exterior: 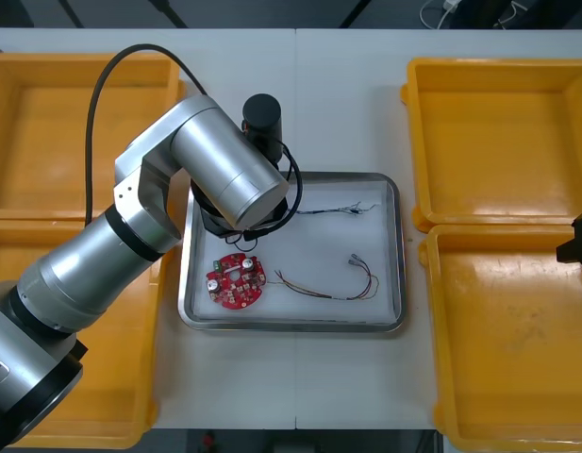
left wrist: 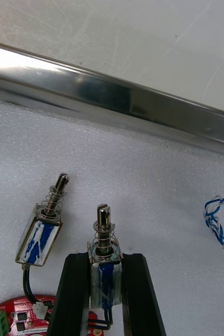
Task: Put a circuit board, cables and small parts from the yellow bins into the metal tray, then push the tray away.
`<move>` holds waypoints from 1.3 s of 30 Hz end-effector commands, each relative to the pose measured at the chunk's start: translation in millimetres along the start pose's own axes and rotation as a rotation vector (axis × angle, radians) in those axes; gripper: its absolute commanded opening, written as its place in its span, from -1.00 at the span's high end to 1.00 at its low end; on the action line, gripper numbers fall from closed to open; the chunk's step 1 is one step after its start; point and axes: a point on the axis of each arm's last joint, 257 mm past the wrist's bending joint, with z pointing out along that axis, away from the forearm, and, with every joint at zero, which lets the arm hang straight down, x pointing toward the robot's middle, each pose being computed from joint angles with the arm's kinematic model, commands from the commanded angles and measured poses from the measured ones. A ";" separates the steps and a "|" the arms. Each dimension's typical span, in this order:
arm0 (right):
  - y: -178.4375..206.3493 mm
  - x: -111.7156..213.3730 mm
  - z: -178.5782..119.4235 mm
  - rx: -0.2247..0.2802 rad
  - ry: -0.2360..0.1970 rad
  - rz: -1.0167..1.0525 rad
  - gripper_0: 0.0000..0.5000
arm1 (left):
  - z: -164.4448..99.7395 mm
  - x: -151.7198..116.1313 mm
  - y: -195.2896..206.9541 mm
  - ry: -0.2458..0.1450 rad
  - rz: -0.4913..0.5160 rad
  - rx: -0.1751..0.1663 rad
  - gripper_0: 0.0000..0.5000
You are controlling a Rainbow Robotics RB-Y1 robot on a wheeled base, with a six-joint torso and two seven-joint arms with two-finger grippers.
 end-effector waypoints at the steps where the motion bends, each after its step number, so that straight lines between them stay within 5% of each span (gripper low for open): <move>1: -16.0 -8.8 -11.0 0.043 -0.031 -0.058 -1.00 | 5.9 21.3 -15.8 0.031 0.019 0.031 1.00; 13: -16.0 -8.8 -11.0 0.043 -0.031 -0.058 -1.00 | 15.9 20.0 -15.8 0.026 0.005 0.034 0.97; 31: -16.0 -8.8 -11.0 0.043 -0.031 -0.058 -1.00 | -9.3 6.8 -16.4 -0.017 0.013 0.036 -0.27; 39: -16.0 -8.8 -11.0 0.043 -0.031 -0.058 -1.00 | -43.0 0.5 -13.8 -0.025 0.023 0.056 -0.54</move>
